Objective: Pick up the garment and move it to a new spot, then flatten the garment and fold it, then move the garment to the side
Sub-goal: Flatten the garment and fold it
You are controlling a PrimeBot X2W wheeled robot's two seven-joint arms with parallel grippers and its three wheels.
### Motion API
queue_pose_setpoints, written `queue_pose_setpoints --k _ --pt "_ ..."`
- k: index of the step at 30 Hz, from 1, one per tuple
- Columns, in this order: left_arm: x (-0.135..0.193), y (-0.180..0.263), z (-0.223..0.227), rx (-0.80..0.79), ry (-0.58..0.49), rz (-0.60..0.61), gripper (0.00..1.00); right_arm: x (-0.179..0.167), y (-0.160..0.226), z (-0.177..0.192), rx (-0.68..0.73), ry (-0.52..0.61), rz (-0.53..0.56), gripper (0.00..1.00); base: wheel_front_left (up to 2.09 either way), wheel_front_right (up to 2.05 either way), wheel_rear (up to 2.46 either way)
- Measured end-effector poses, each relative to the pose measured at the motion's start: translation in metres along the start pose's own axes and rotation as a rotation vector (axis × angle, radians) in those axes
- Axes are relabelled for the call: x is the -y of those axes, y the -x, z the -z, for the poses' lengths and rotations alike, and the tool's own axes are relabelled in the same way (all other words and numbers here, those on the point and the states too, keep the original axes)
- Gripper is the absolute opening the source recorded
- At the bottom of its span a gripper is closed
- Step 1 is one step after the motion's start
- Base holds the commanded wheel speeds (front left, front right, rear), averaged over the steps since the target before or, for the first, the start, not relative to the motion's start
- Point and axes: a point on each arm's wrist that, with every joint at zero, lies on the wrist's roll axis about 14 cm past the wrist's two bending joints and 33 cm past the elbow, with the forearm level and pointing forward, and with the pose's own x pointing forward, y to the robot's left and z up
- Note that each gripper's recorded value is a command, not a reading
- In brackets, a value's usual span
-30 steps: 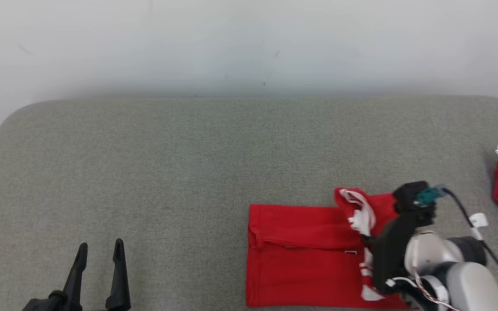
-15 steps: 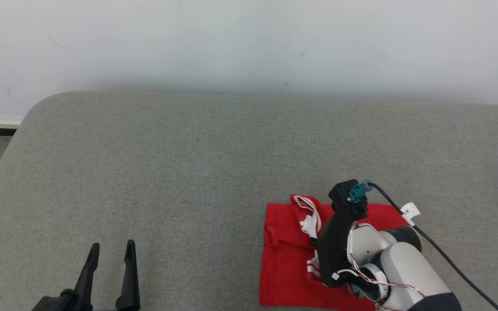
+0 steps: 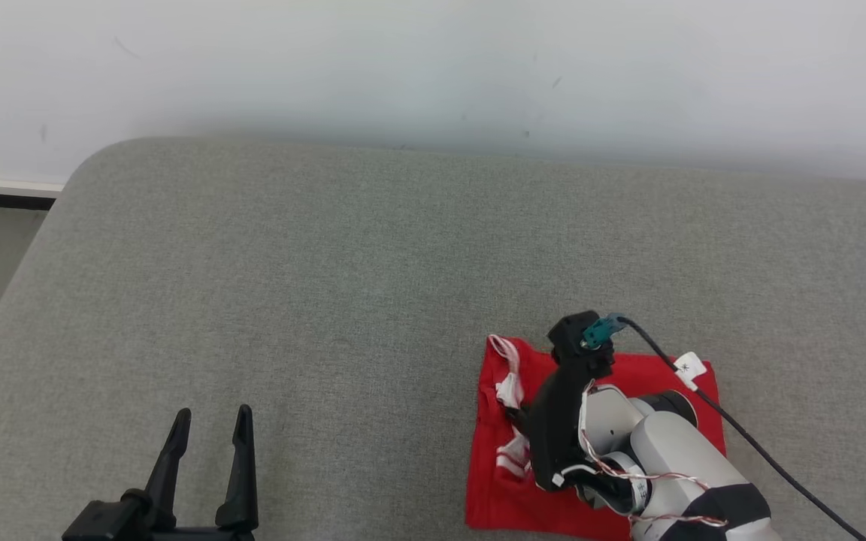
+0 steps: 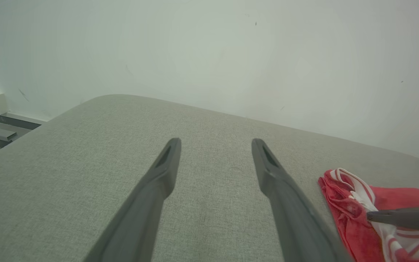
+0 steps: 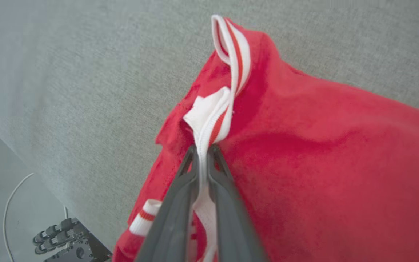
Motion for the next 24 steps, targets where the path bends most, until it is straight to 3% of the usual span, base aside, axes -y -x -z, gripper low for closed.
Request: queue_pose_setpoints --k 5,10,14,16,20,24 --pt "0.0 -0.002 0.0 0.001 0.0 -0.001 1.0 -0.008 0.004 -0.021 0.114 -0.072 -0.06 1.0 0.0 0.0 0.0" --pt "0.004 -0.005 -0.001 0.006 -0.004 0.012 1.0 -0.001 0.023 -0.067 0.357 -0.121 -0.063 1.0 0.0 0.0 0.0" --pt "0.01 -0.006 -0.002 0.009 -0.01 0.028 1.0 0.025 0.055 -0.098 0.592 -0.152 0.015 1.0 0.0 0.0 0.0" --pt "0.012 -0.007 -0.001 0.009 -0.009 0.033 1.0 0.041 0.07 -0.1 0.655 -0.08 0.094 1.0 0.0 0.0 0.0" --pt "0.02 -0.011 -0.001 0.01 -0.007 0.048 1.0 0.083 0.096 -0.077 0.713 -0.035 0.253 1.0 0.0 0.0 0.0" --pt "0.029 -0.019 -0.006 0.029 -0.005 0.07 1.0 0.104 0.122 -0.059 0.791 -0.024 0.349 1.0 0.0 0.0 0.0"
